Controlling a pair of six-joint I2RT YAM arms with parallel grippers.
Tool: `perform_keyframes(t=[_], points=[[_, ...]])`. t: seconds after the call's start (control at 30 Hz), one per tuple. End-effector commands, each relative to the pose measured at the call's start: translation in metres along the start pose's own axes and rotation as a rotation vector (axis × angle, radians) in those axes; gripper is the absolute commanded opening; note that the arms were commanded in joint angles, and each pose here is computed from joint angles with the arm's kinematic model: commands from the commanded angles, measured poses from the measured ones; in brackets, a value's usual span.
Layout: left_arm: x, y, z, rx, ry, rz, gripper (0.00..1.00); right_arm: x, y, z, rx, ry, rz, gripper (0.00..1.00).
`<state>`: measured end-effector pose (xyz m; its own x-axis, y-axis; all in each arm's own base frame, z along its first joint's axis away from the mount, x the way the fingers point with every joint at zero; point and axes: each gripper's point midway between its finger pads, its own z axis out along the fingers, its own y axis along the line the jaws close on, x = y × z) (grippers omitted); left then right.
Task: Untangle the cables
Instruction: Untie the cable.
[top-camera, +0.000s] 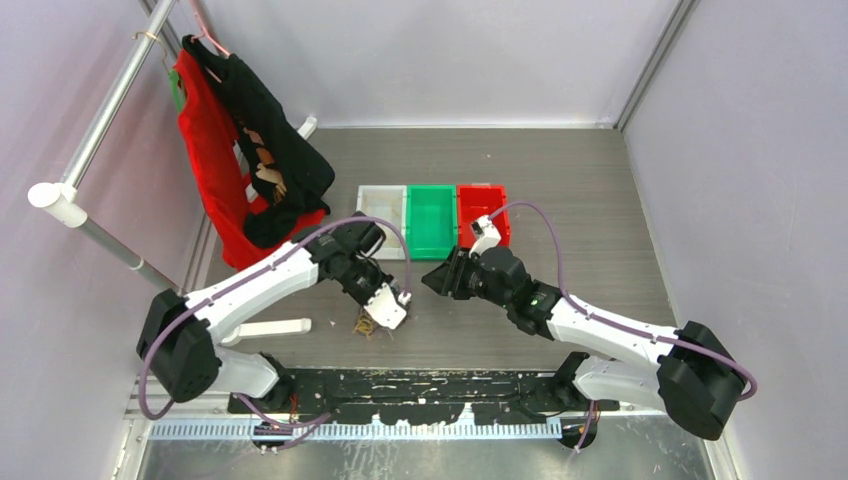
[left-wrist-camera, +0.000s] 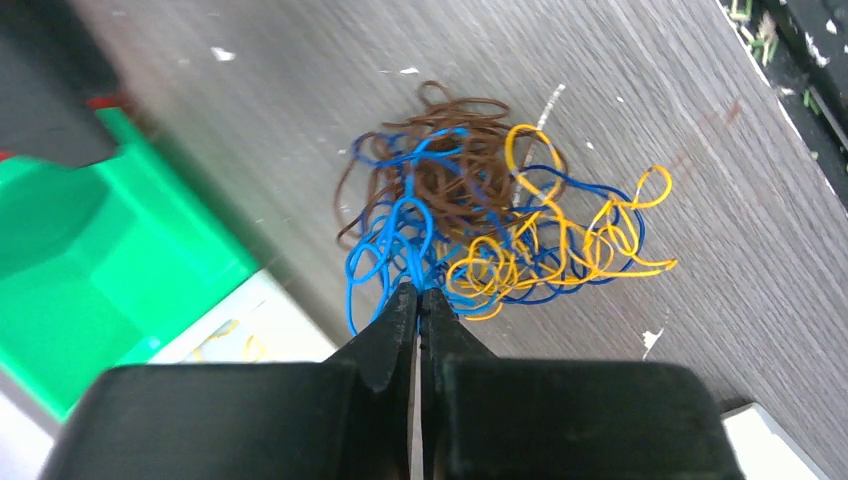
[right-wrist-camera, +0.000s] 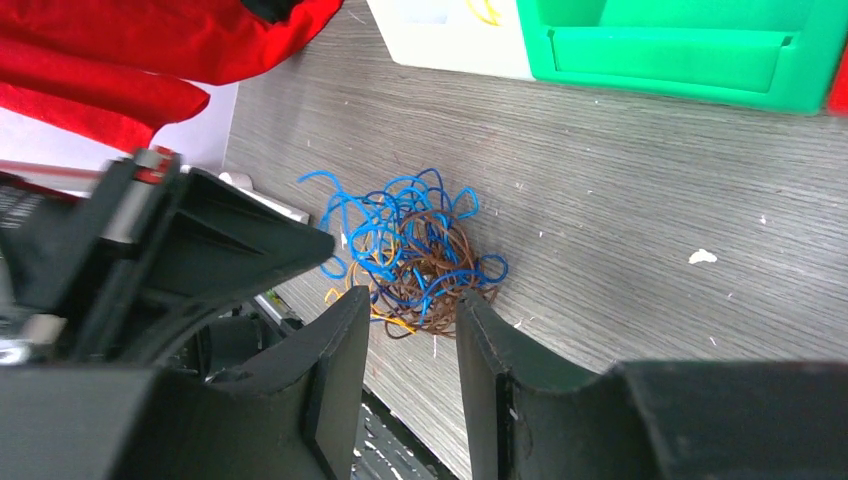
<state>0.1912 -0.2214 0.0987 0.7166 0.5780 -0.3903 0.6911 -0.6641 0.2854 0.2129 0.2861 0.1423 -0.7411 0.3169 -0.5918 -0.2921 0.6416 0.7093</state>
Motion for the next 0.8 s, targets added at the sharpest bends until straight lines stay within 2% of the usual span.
perform_keyframes(t=[0.0, 0.2, 0.4, 0.63, 0.77], points=[[-0.032, 0.015, -0.038, -0.111, -0.076, -0.130, 0.00, -0.010, 0.014, -0.001, -0.049, -0.029, 0.012, 0.42], [-0.058, 0.023, -0.074, -0.211, -0.150, -0.274, 0.00, -0.014, 0.022, -0.003, -0.081, -0.040, 0.007, 0.44], [-0.086, 0.051, -0.120, -0.336, -0.234, -0.400, 0.00, -0.026, 0.048, -0.013, -0.194, -0.080, -0.051, 0.57], [-0.113, 0.066, -0.148, -0.388, -0.357, -0.561, 0.00, -0.045, 0.082, -0.028, -0.331, -0.153, -0.218, 0.64], [-0.126, 0.075, -0.162, -0.421, -0.419, -0.591, 0.00, -0.057, 0.099, -0.039, -0.400, -0.223, -0.319, 0.65]])
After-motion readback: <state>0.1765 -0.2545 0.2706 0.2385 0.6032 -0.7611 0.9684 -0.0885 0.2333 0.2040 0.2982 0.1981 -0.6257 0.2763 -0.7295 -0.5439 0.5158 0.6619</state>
